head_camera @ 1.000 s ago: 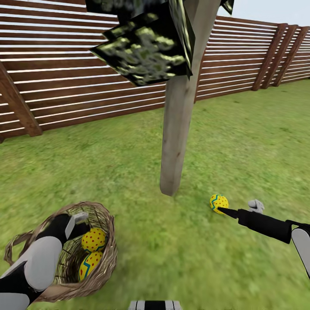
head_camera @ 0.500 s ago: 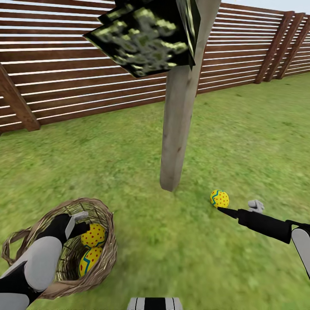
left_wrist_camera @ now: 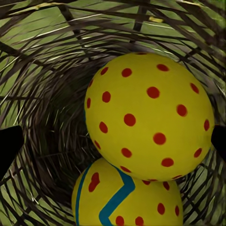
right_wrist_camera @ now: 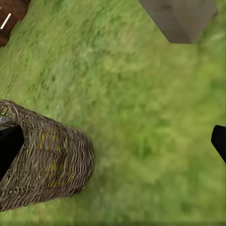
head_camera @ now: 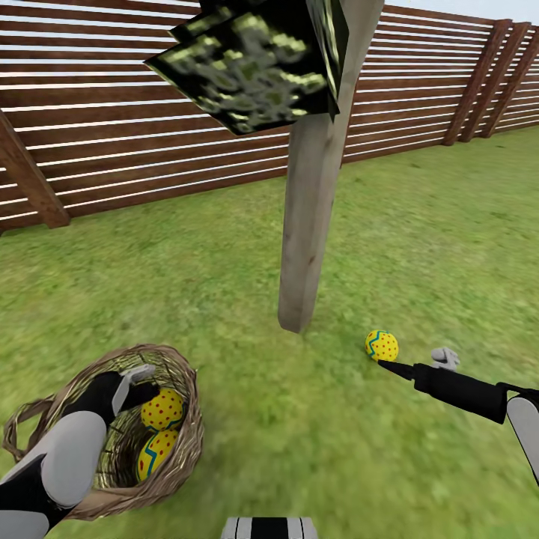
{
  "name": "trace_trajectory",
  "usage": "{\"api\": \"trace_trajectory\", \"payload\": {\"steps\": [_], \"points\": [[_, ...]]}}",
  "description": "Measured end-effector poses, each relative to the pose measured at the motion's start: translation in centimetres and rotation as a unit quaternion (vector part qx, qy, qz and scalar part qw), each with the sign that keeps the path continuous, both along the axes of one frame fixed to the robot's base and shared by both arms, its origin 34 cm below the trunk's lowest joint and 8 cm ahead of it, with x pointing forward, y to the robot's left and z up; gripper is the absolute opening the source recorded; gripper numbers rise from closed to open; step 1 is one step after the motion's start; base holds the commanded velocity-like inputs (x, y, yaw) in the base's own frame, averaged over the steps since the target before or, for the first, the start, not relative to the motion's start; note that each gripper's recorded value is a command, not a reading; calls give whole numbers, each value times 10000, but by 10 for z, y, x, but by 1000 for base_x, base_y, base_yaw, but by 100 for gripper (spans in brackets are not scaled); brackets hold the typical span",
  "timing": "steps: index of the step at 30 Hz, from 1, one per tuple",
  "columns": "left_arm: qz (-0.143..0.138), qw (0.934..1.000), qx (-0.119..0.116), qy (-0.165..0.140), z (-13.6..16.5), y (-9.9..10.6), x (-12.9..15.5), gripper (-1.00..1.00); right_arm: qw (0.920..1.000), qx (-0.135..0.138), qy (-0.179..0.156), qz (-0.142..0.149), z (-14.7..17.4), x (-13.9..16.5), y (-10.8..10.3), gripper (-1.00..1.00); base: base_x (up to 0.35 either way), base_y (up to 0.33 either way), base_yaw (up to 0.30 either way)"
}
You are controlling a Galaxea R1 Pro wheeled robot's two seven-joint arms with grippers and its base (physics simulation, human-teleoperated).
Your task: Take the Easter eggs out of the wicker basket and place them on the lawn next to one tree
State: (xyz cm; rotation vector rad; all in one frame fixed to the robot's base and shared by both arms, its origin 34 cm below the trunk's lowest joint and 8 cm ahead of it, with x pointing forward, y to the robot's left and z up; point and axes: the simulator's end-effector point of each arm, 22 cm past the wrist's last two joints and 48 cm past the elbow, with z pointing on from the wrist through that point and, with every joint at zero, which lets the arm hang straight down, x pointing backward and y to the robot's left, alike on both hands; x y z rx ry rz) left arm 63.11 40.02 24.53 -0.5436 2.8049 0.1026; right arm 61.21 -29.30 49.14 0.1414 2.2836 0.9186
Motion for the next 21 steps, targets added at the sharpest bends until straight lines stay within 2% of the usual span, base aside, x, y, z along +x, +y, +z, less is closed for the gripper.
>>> {"api": "trace_trajectory", "payload": {"steps": [6, 21], "points": [[-39, 10000, -74, -45, 1, -3, 2, 100, 10000, 0, 0, 1, 0, 0, 0, 100, 0, 0, 0], [-53, 10000, -49, -63, -7, -1, 3, 100, 10000, 3, 81, 1, -9, 0, 0, 100, 0, 0, 0]]}}
